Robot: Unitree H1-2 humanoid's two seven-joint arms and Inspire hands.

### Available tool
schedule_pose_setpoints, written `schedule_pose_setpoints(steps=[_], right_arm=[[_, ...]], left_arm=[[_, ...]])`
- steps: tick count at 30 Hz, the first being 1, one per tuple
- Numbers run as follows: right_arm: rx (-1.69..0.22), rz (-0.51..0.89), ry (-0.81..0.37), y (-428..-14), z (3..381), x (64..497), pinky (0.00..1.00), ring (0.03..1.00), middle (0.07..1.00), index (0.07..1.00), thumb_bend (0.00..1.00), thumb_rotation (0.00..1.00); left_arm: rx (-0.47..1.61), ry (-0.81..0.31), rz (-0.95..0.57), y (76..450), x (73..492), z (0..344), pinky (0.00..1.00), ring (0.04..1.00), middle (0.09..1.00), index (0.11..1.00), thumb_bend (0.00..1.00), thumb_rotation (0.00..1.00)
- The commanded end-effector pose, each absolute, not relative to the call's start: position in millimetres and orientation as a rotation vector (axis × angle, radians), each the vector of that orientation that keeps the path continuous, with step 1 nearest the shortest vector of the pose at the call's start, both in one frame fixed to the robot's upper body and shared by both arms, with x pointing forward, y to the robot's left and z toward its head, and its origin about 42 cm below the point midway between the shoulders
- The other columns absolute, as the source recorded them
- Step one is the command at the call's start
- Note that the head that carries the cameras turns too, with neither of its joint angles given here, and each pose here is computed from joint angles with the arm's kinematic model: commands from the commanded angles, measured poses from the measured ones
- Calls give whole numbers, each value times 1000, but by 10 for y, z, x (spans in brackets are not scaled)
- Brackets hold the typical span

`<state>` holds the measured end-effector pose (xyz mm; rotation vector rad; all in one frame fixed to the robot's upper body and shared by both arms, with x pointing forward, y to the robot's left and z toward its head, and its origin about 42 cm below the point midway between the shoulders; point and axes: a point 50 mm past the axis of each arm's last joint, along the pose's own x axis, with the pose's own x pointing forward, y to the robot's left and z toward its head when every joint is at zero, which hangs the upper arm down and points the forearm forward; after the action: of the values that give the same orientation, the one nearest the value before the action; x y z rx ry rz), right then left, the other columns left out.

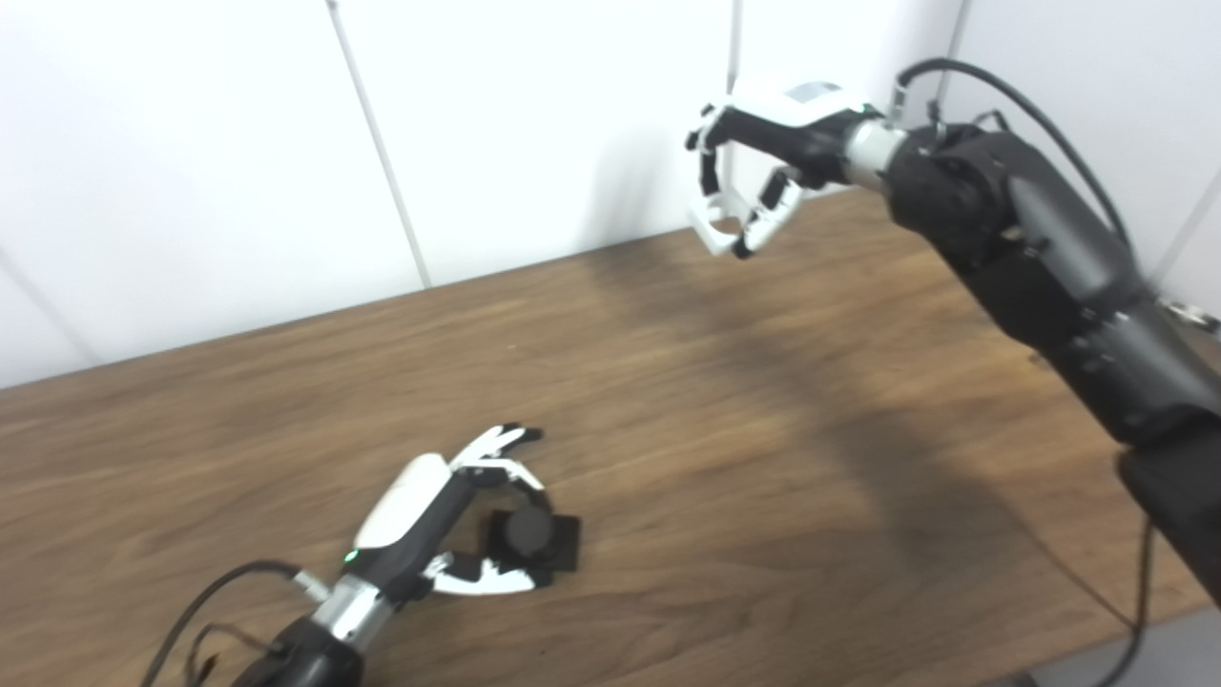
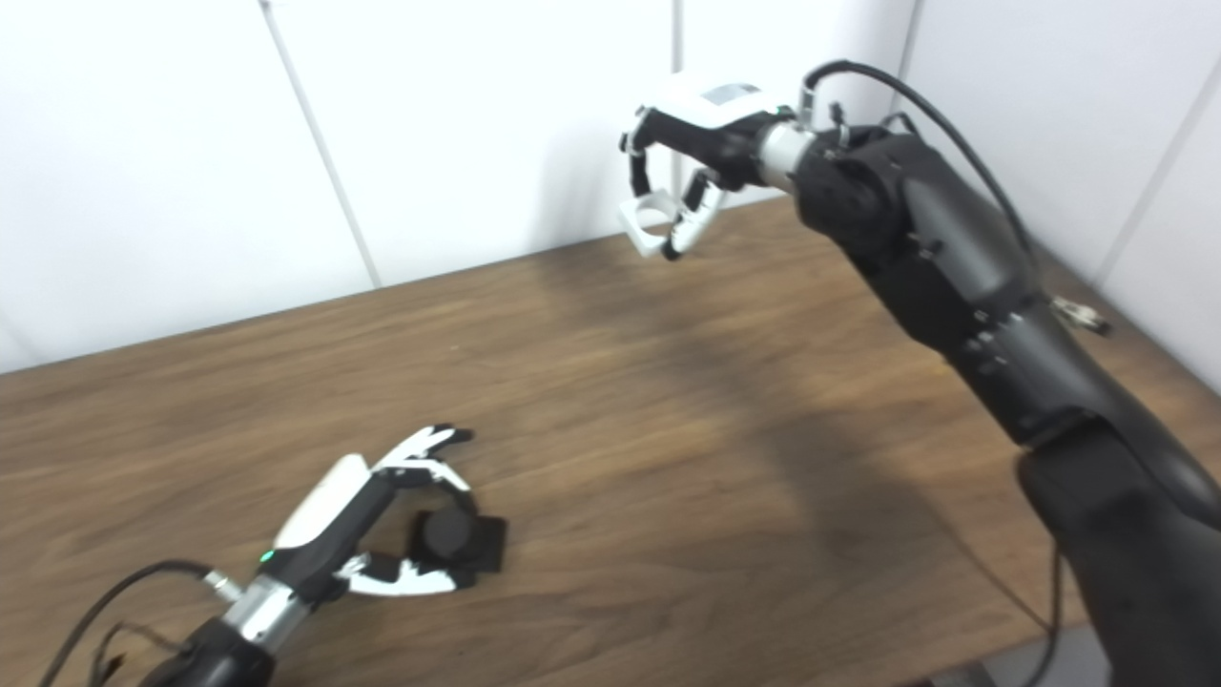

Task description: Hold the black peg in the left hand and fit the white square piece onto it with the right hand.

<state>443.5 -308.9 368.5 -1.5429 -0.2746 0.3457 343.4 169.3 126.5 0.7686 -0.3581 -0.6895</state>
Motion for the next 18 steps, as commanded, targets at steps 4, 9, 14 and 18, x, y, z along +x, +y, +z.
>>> schedule_pose_setpoints(steps=[4,9,14,18], right_arm=[[-1528,364,-407,-2980,3923,4334,849,886,830,478,522,137],[-1514,407,-450,-2883,3908,4224,813,882,825,480,522,137],[-1477,477,-520,-2767,3883,4121,804,887,818,479,521,137],[-1472,512,-541,-2674,3887,4040,824,891,818,479,521,139]], left_arm=[[845,-210,-735,1690,3435,1031,836,976,932,491,523,67],[860,-210,-737,1644,3447,1023,849,977,936,491,522,71],[853,-211,-729,1618,3445,1021,855,975,933,491,522,72],[846,-208,-726,1596,3442,1029,867,978,934,491,522,72]])
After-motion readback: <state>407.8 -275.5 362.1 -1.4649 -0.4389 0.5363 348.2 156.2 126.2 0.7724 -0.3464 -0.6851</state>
